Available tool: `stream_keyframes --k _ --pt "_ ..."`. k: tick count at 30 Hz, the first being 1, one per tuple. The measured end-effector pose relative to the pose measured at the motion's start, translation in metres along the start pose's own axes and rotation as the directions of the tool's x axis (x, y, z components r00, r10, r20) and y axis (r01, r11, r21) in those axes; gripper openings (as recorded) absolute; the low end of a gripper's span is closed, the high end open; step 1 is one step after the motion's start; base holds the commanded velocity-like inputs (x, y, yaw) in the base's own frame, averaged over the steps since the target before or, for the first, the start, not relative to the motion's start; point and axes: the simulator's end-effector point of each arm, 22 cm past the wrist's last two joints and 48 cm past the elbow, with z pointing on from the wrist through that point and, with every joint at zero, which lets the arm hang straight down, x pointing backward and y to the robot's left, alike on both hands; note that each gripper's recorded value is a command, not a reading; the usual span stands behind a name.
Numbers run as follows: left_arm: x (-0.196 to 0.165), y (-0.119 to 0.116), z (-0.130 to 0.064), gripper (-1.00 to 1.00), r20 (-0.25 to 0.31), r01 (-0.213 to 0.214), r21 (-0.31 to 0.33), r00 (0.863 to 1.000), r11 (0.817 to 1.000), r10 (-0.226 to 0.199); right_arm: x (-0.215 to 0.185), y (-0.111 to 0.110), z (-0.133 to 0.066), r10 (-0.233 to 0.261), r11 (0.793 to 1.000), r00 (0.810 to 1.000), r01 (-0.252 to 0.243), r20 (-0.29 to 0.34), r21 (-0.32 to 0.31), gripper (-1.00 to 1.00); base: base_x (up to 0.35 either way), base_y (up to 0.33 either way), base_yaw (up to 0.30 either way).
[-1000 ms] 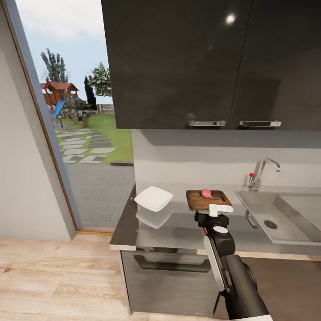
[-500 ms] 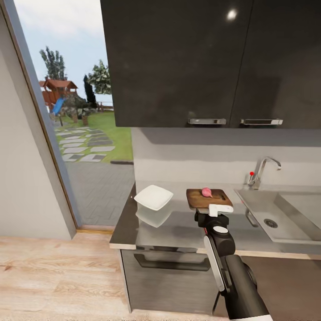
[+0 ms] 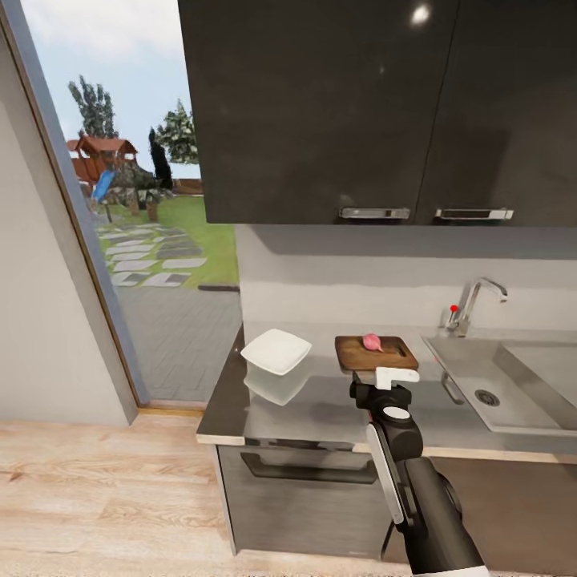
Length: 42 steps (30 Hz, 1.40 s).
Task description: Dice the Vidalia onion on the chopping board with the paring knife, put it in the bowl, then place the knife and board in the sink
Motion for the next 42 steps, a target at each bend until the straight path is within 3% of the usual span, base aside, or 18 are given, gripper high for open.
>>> stream_keyframes --k 31,42 --pt "0.008 0.001 -0.004 1.0 -0.027 -0.003 0.0 1.0 1.0 0.003 0.013 0.001 0.009 -0.006 1.0 1.0 0.006 -0.027 0.001 1.0 0.001 0.0 0.0" --pt "0.008 0.001 -0.004 1.0 -0.028 -0.003 -0.002 1.0 1.0 0.003 0.013 0.001 0.008 -0.006 1.0 1.0 0.006 -0.026 0.001 1.0 0.17 -0.076 0.0"
